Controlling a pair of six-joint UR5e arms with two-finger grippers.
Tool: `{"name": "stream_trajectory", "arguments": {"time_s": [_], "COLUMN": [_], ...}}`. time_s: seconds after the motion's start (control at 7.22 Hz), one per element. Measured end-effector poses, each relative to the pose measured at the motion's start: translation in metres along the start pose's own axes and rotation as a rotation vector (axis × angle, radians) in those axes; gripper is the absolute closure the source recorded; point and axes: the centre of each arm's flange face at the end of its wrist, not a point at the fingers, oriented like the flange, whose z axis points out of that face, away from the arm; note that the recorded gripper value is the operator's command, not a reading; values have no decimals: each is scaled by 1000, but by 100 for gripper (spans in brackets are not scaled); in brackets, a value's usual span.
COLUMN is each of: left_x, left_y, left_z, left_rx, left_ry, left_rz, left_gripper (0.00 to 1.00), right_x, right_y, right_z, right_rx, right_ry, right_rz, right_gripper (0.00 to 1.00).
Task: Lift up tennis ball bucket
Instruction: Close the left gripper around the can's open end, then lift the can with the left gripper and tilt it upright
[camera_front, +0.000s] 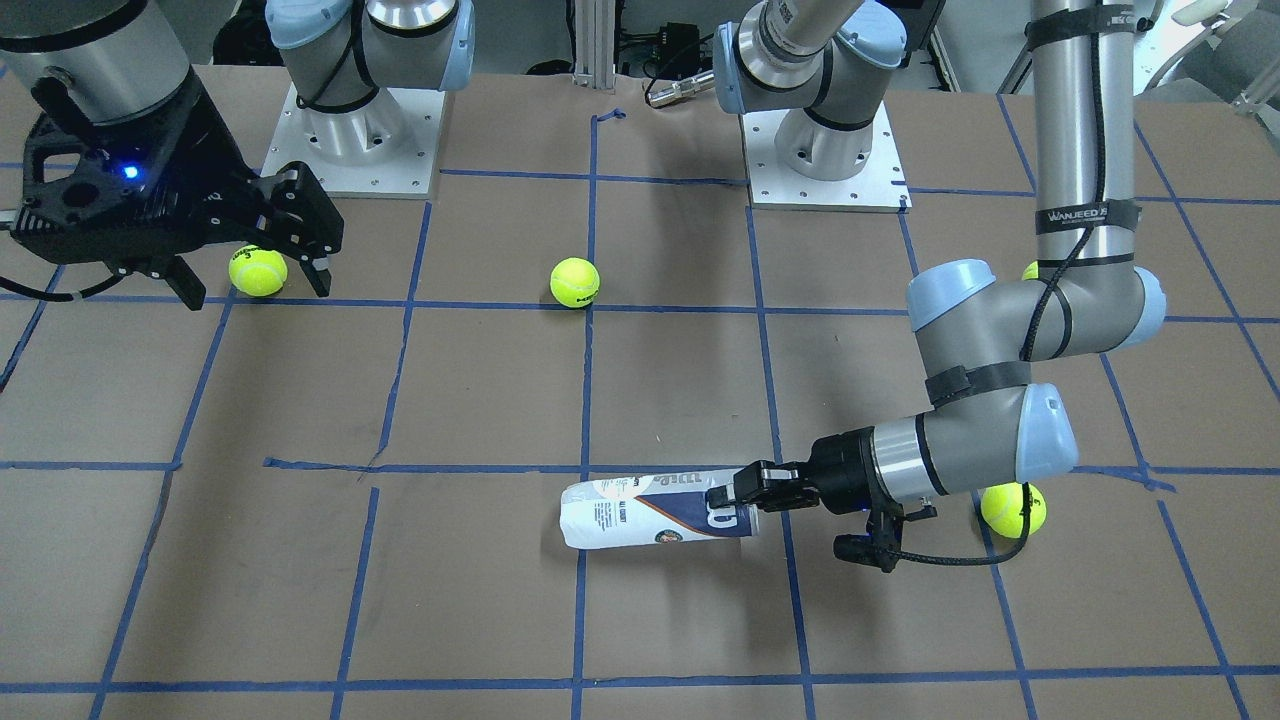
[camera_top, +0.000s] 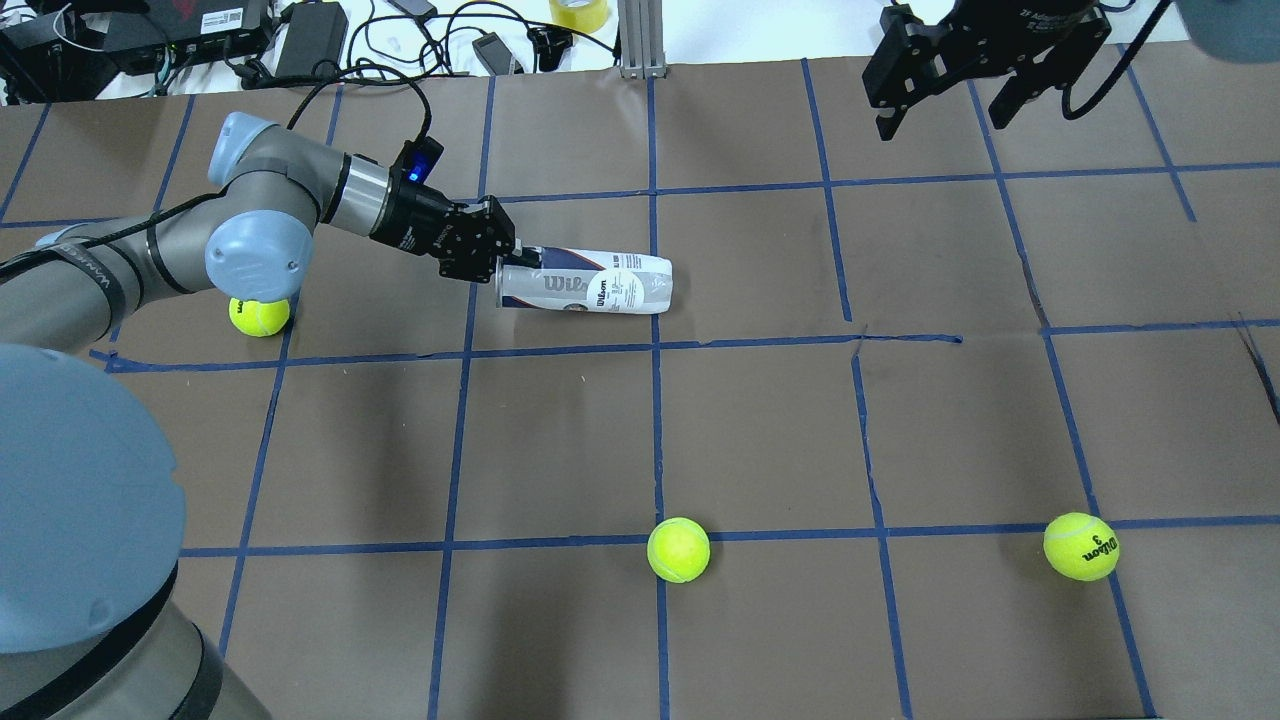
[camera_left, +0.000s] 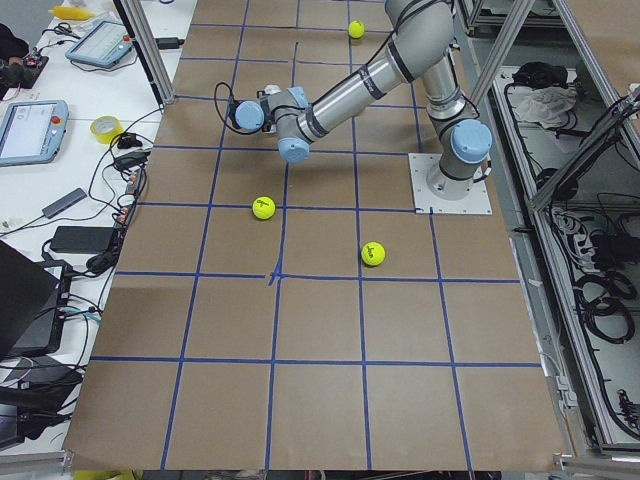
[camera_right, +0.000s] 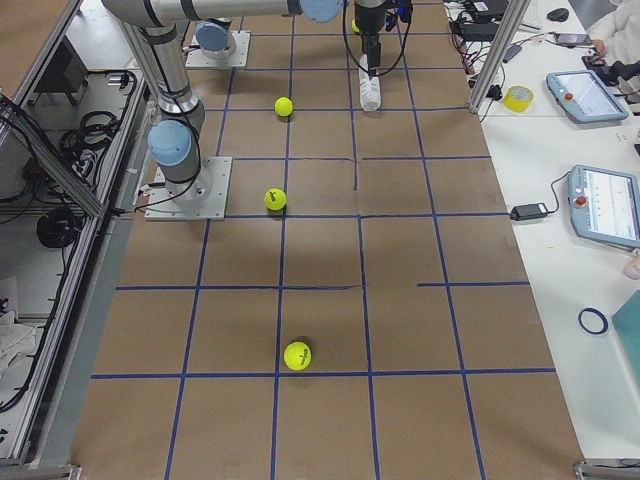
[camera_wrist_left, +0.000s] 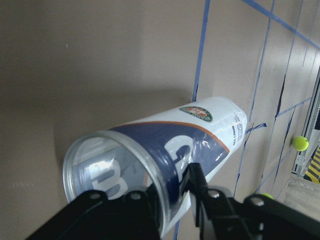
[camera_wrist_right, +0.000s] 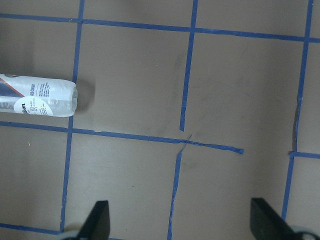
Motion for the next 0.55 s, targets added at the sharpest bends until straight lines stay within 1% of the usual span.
{"name": "stream_trajectory", "arguments": {"time_s": [0.14,0.28,0.55], "left_x": [13,28,61], "left_y": [2,5,11], "left_z": [-4,-10,-28], "left_rx": [10,23,55], "left_ry": [15,29,33], "left_rz": [-27,-46,-35], "left_gripper": [100,100,100], "right_x": [0,0,-2], "right_y": [2,3,7], "right_z": [-1,-3,-8], "right_rx": [-2,1,7], "right_ry": [14,26,36], "right_rz": [15,60,137], "right_gripper": [0,0,0]}}
